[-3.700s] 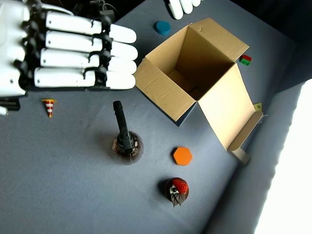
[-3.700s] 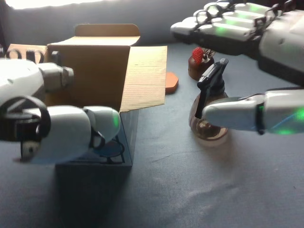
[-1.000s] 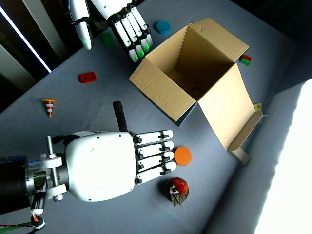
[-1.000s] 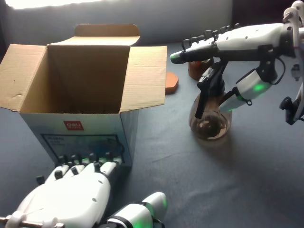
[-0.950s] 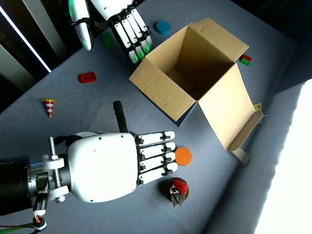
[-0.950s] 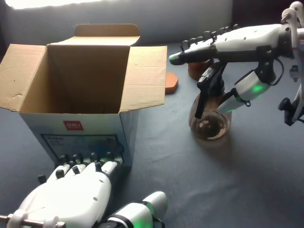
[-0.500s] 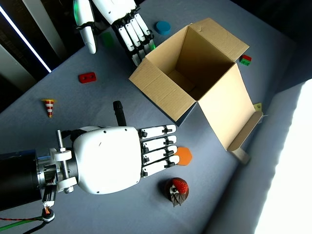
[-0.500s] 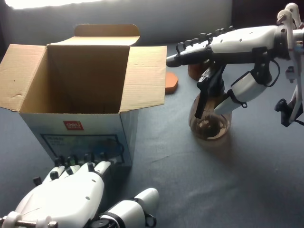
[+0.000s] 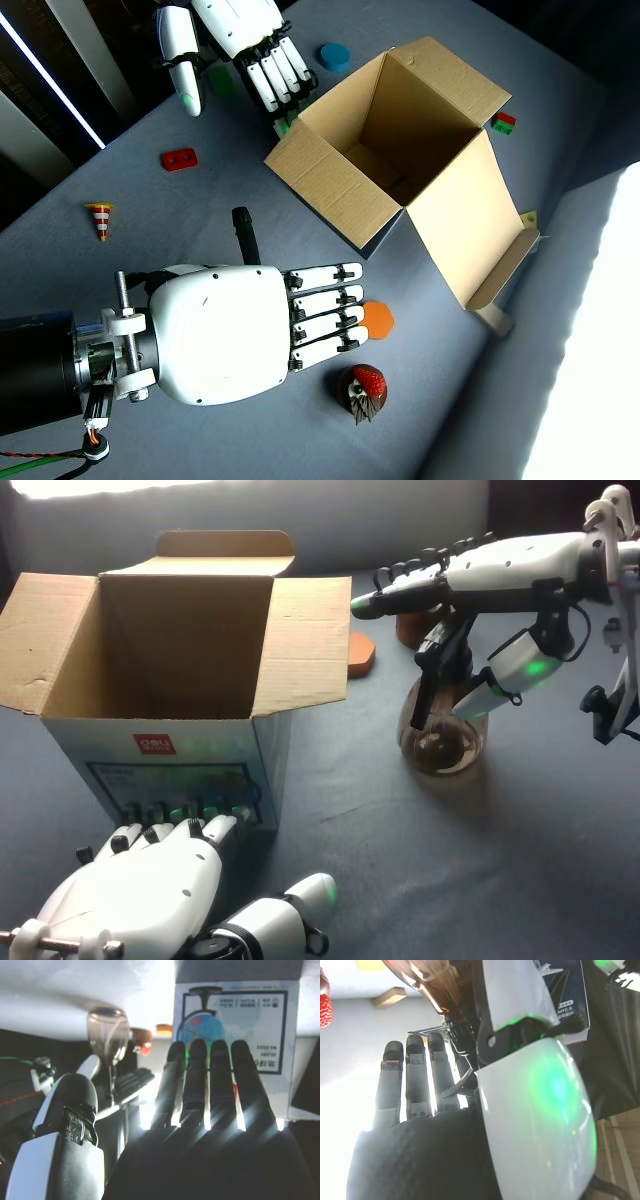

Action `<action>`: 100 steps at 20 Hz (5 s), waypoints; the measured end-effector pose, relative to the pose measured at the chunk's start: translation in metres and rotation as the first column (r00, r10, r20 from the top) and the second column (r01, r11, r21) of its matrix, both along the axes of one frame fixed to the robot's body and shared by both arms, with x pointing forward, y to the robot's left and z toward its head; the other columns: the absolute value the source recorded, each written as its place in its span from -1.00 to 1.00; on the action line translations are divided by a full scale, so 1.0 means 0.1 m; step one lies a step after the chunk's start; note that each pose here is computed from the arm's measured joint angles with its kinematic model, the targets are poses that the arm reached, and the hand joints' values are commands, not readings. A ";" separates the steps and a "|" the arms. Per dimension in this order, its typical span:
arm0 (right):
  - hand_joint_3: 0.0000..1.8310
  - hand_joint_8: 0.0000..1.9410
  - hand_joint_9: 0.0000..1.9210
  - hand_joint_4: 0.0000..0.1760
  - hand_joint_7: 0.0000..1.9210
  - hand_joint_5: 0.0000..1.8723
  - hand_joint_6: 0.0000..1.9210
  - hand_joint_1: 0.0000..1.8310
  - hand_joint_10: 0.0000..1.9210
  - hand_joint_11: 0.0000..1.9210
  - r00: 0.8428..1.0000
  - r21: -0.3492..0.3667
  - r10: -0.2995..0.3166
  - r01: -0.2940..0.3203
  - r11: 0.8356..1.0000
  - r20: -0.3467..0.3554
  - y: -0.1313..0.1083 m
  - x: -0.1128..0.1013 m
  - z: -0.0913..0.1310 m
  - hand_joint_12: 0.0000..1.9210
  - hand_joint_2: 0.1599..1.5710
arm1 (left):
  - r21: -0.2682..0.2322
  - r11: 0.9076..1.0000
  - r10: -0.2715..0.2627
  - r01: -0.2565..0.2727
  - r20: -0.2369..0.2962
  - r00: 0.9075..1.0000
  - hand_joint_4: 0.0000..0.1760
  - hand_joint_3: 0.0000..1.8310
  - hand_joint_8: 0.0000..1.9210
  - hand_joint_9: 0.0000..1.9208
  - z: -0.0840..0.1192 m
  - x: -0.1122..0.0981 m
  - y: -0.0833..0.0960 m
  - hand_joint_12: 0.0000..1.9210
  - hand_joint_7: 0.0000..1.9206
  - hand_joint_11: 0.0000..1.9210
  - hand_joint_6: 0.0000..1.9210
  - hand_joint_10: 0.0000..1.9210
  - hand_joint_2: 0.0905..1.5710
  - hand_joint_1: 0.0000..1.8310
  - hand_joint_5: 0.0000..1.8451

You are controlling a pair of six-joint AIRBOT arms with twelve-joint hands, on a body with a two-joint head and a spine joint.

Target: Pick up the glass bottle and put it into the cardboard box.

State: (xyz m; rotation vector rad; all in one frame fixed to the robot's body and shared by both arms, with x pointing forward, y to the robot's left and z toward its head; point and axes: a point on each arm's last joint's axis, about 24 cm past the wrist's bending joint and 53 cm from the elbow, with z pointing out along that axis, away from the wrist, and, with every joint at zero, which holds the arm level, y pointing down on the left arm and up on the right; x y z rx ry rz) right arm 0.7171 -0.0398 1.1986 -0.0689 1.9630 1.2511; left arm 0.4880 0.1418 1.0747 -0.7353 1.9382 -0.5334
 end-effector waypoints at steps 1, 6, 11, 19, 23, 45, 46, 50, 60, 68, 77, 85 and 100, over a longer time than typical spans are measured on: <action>-1.00 -0.90 -0.44 -1.00 -0.35 -0.48 -0.87 0.33 -0.88 -1.00 1.000 -0.002 0.000 0.000 1.000 0.002 0.00 0.00 0.00 0.24 0.12 | -0.004 1.000 0.003 -0.003 0.003 1.000 -1.00 -1.00 -1.00 -0.90 0.00 0.02 0.01 -0.74 -0.83 -1.00 -0.99 -1.00 0.46 -1.00 -0.80; -1.00 -0.12 -0.09 -1.00 0.13 -0.21 0.39 0.35 -0.01 -0.42 1.000 -0.003 0.002 -0.002 1.000 0.008 0.00 0.00 0.01 0.66 0.41 | -0.034 0.999 -0.002 0.002 0.010 1.000 -1.00 -1.00 -1.00 -0.89 -0.05 -0.03 0.02 -0.74 -0.83 -1.00 -1.00 -1.00 0.46 -1.00 -0.80; -1.00 -0.11 -0.10 -1.00 0.13 -0.21 0.39 0.35 0.01 -0.42 1.000 -0.003 -0.005 0.005 1.000 0.014 -0.06 0.01 0.04 0.66 0.41 | -0.029 0.999 -0.013 0.013 0.013 1.000 -1.00 -1.00 -1.00 -0.89 -0.06 -0.04 0.02 -0.74 -0.83 -1.00 -1.00 -1.00 0.46 -1.00 -0.80; -1.00 -0.13 0.02 -1.00 0.17 -0.10 0.24 0.36 0.10 -0.17 0.992 0.022 0.003 -0.006 1.000 0.129 -0.21 -0.17 0.53 0.62 0.36 | -0.055 0.998 -0.020 0.022 0.033 0.999 -1.00 -1.00 -1.00 -0.89 -0.04 -0.03 0.01 -0.74 -0.82 -1.00 -1.00 -0.99 0.45 -1.00 -0.80; -1.00 -0.10 0.01 -1.00 0.16 -0.09 0.21 0.36 0.11 -0.17 0.985 0.071 0.006 -0.018 0.997 0.175 -0.25 -0.31 0.86 0.62 0.36 | -0.058 0.998 -0.027 0.029 0.035 0.999 -1.00 -1.00 -1.00 -0.88 -0.04 -0.03 0.01 -0.74 -0.82 -1.00 -1.00 -0.99 0.45 -1.00 -0.80; -1.00 -0.09 0.00 -1.00 0.15 -0.08 0.21 0.35 0.12 -0.20 0.925 0.372 0.028 -0.179 0.911 0.378 0.17 -0.76 1.89 0.62 0.36 | -0.082 0.996 -0.038 0.042 0.045 0.998 -1.00 -1.00 -1.00 -0.88 0.00 -0.03 -0.03 -0.74 -0.81 -1.00 -1.00 -1.00 0.45 -1.00 -0.80; -1.00 -0.09 0.00 -1.00 0.15 -0.08 0.21 0.35 0.12 -0.20 0.920 0.360 0.031 -0.184 0.914 0.391 0.27 -0.76 1.89 0.62 0.36 | -0.082 0.996 -0.039 0.042 0.045 0.998 -1.00 -1.00 -1.00 -0.88 0.00 -0.03 -0.03 -0.74 -0.81 -1.00 -1.00 -1.00 0.45 -1.00 -0.79; -1.00 -0.09 0.00 -1.00 0.15 -0.08 0.21 0.35 0.12 -0.20 0.892 0.350 0.052 -0.229 0.908 0.449 0.63 -0.86 2.04 0.62 0.36 | -0.081 0.996 -0.038 0.042 0.041 0.998 -1.00 -1.00 -1.00 -0.88 -0.01 -0.04 -0.03 -0.74 -0.81 -1.00 -1.00 -1.00 0.45 -1.00 -0.79; -1.00 -0.08 -0.02 -1.00 0.13 -0.10 0.23 0.34 0.12 -0.22 0.851 0.274 0.087 -0.262 0.925 0.518 1.41 -0.85 1.90 0.63 0.37 | -0.069 0.997 -0.040 0.042 0.030 0.999 -1.00 -1.00 -1.00 -0.87 -0.06 -0.07 0.00 -0.72 -0.81 -1.00 -1.00 -1.00 0.45 -1.00 -0.79; -1.00 -0.08 -0.01 -1.00 0.13 -0.10 0.24 0.34 0.12 -0.23 0.885 0.168 0.117 -0.213 0.963 0.451 1.92 -0.70 1.53 0.64 0.37 | -0.054 0.997 -0.052 0.053 0.023 0.998 -1.00 -1.00 -1.00 -0.87 -0.08 -0.10 -0.01 -0.72 -0.80 -1.00 -1.00 -1.00 0.46 -1.00 -0.78; -1.00 -0.09 -0.02 -1.00 0.13 -0.10 0.25 0.34 0.12 -0.23 0.876 0.048 0.141 -0.184 0.982 0.462 2.08 -0.67 1.27 0.64 0.37 | -0.064 0.997 -0.038 0.040 0.029 0.999 -1.00 -1.00 -1.00 -0.86 -0.06 -0.09 0.01 -0.72 -0.79 -1.00 -1.00 -1.00 0.44 -1.00 -0.78; -1.00 -0.03 -0.02 -1.00 0.12 -0.12 0.23 0.35 0.13 -0.24 0.873 0.024 0.138 -0.169 0.985 0.467 2.06 -0.62 1.23 0.64 0.38 | -0.070 0.997 -0.030 0.033 0.032 0.999 -1.00 -1.00 -1.00 -0.86 -0.05 -0.09 0.02 -0.72 -0.79 -1.00 -1.00 -1.00 0.45 -1.00 -0.77; -1.00 -1.00 -0.62 -1.00 -0.51 -0.65 -0.91 -0.01 -0.85 -1.00 0.906 -0.006 0.161 -0.172 0.985 0.391 2.05 -0.58 1.06 0.12 0.13 | -0.031 0.999 0.028 -0.029 -0.020 0.999 -1.00 -1.00 -1.00 -0.85 0.04 -0.28 0.10 -0.71 -0.78 -1.00 -1.00 -1.00 0.45 -1.00 -0.77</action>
